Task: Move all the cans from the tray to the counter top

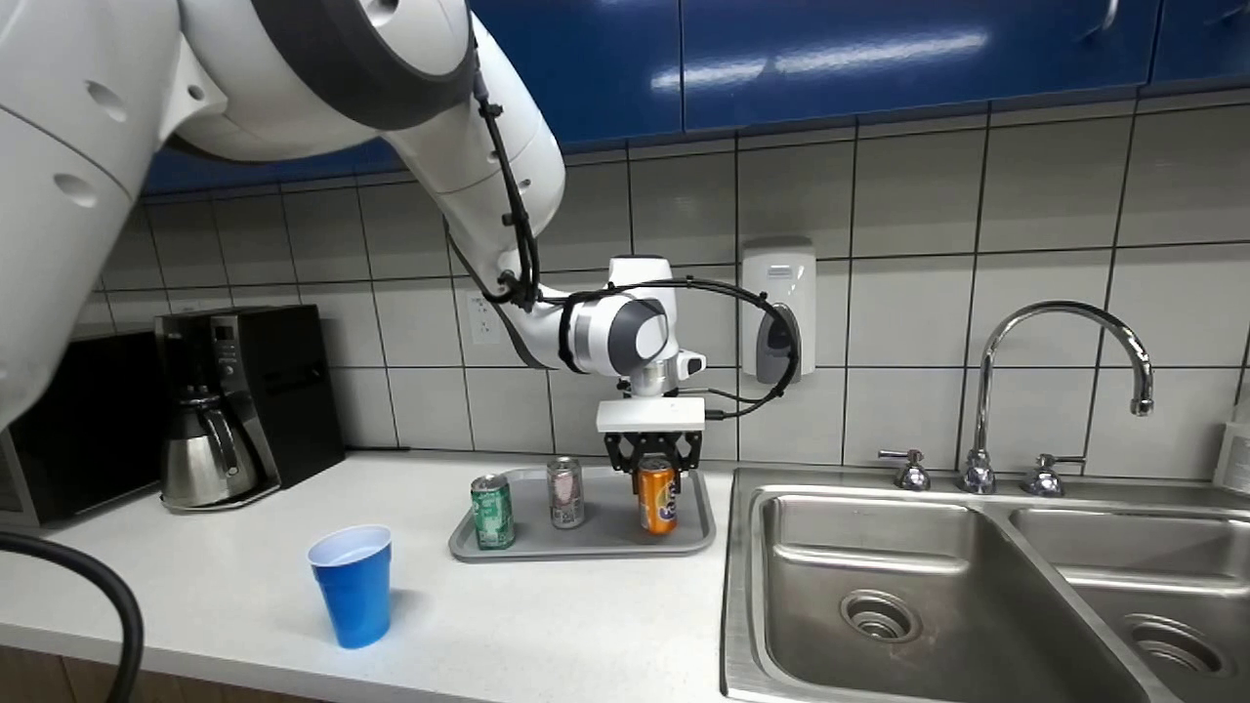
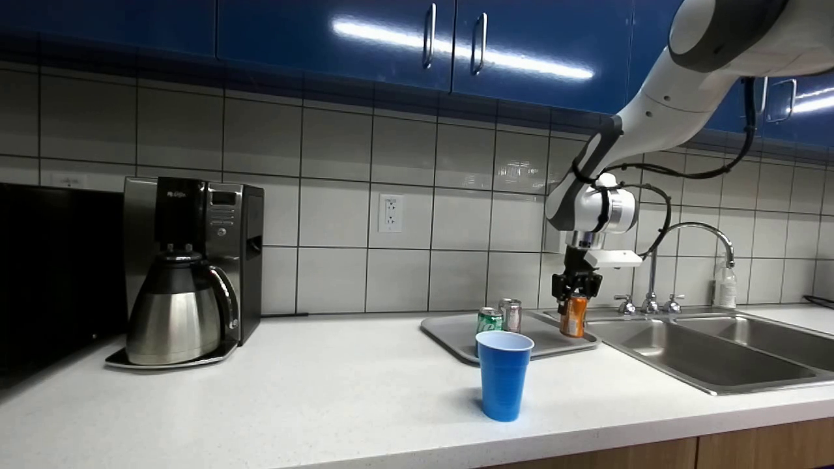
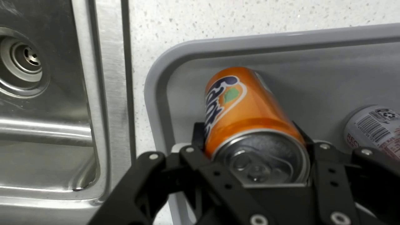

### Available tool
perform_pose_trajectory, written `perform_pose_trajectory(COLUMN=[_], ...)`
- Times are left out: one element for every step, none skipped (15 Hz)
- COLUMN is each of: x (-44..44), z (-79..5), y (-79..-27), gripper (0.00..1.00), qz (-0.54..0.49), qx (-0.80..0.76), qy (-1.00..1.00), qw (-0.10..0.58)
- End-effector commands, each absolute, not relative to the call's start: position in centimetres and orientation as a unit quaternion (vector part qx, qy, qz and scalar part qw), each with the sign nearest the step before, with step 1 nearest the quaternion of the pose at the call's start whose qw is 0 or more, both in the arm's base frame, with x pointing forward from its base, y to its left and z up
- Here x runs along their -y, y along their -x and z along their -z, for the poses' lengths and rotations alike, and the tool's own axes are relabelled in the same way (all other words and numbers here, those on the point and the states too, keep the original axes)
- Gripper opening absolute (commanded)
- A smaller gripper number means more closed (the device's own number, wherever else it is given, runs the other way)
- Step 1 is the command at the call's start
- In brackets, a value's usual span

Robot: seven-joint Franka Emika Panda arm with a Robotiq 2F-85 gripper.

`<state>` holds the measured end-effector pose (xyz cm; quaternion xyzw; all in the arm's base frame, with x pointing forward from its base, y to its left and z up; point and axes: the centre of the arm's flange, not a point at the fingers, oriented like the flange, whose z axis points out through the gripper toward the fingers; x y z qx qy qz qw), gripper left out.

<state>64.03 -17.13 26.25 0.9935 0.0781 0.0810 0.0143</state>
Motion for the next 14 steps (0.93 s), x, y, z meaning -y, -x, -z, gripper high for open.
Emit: perform_pose_trajectory(x=[17.1, 17.0, 17.0, 17.0, 17.0, 16.9, 16.9, 16.9, 16.9, 16.9, 16.8, 16.8, 16.8, 16.8], z=[-28.1, -28.1, -28.2, -28.2, -28.3, -28.3, -28.3, -28.3, -28.3, -28.4, -28.5, -28.5, -28.6, -28.5], y=[-61.4, -60.9, -60.5, -60.1, -59.6, -59.2, -58.7, -58.3, -57.8, -57.3, -56.8, -56.4, -55.9, -55.5], gripper=[0.38, 0.38, 0.38, 0.38, 0.38, 0.38, 0.38, 0.38, 0.38, 0.38, 0.38, 0.38, 0.38, 0.38], qz=[-0.092, -0.091, -0.091, -0.091, -0.09, -0.09, -0.089, -0.089, -0.089, -0.089, -0.089, -0.089, -0.088, -0.088], qx=[-0.083, -0.083, -0.083, -0.084, -0.085, -0.085, -0.086, -0.086, -0.087, -0.088, -0.088, -0.089, -0.09, -0.09], qy=[-0.992, -0.992, -0.992, -0.992, -0.992, -0.992, -0.992, -0.992, -0.992, -0.992, -0.992, -0.992, -0.992, -0.992], qw=[0.012, 0.012, 0.012, 0.012, 0.012, 0.012, 0.011, 0.011, 0.012, 0.012, 0.011, 0.011, 0.012, 0.012])
